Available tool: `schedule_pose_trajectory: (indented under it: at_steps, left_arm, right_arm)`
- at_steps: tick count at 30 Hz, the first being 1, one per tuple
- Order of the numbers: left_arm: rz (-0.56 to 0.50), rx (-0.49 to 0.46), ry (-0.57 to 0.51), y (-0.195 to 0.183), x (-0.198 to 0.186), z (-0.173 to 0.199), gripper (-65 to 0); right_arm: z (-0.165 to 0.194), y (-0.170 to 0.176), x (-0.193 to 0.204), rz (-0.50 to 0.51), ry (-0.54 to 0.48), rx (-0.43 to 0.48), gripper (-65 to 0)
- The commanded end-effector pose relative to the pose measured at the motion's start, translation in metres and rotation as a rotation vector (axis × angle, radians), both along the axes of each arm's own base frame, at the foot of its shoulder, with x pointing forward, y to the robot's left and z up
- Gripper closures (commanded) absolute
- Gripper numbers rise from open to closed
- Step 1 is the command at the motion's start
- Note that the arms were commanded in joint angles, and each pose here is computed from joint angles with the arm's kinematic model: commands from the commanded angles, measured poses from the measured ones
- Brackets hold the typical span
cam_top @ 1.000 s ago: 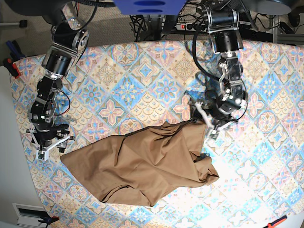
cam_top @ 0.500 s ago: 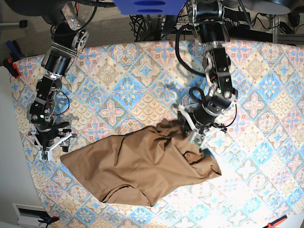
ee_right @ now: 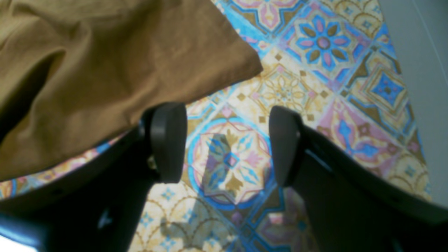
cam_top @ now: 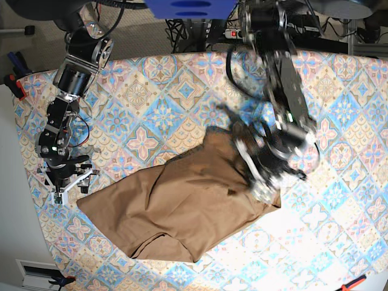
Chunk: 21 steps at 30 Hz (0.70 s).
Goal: Layout the t-shirt on the table in an organized manner, then fold the t-shirt properly
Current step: 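Grasp the bunched shirt fabric with the left gripper and lift it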
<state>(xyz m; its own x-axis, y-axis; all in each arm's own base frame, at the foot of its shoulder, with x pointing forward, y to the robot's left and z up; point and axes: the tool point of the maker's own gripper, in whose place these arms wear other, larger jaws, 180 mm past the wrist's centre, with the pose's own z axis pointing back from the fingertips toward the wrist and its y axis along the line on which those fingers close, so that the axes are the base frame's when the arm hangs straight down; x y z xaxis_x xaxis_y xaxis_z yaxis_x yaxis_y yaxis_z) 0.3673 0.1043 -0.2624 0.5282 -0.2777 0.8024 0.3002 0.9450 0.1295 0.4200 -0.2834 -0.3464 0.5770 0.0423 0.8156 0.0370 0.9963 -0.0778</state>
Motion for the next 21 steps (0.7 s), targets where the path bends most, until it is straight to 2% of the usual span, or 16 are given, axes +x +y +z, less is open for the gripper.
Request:
schedule_pose_trajectory:
  at_steps: [1, 3, 6, 8, 9, 10, 13, 16, 17, 19, 21]
  left_arm:
    - [0.017, -0.009, -0.023, 0.007, 0.018, 0.010, 0.0]
    - [0.055, -0.023, 0.064, 0.028, 0.042, -0.012, 0.0]
    - [0.052, -0.050, 0.251, 0.045, 0.069, -0.063, 0.0]
    - [0.051, -0.064, 0.339, 0.053, 0.074, -0.091, 0.0]
    - [0.055, -0.067, 0.349, 0.057, 0.075, -0.095, 0.0]
    - [0.057, -0.068, 0.335, 0.060, 0.078, -0.093, -2.3]
    - [0.054, -0.087, 0.284, 0.059, 0.080, -0.091, -16.5]
    - [0.008, -0.041, 0.213, 0.060, 0.075, -0.078, -32.7]
    - [-0.019, -0.018, 0.175, 0.060, 0.072, -0.069, -35.9]
    - [-0.107, 0.047, 0.093, 0.051, 0.056, -0.054, -37.4]
    - [-0.170, 0.114, 0.041, 0.040, 0.041, -0.045, -35.5]
  right_arm:
    - [0.022, -0.004, 0.012, 0.002, -0.065, -0.012, -35.4]
    - [0.022, -0.004, 0.012, 0.002, -0.065, -0.012, -35.4]
    - [0.018, 0.009, 0.013, 0.011, -0.064, 0.012, -35.4]
    - [0.013, 0.013, 0.009, 0.013, -0.053, 0.019, -35.4]
    - [0.007, 0.012, 0.005, 0.012, -0.033, 0.019, -35.4]
    - [0.003, 0.013, 0.002, 0.012, -0.014, 0.021, -35.4]
    - [0.000, 0.015, 0.000, 0.011, 0.005, 0.027, -35.4]
    - [-0.002, 0.019, 0.000, 0.010, 0.005, 0.035, -35.4]
    - [-0.002, 0.021, 0.001, 0.012, 0.005, 0.040, -35.4]
    - [-0.003, 0.023, 0.001, 0.013, 0.005, 0.044, -35.4]
    - [-0.003, 0.024, 0.001, 0.012, 0.005, 0.046, -35.4]
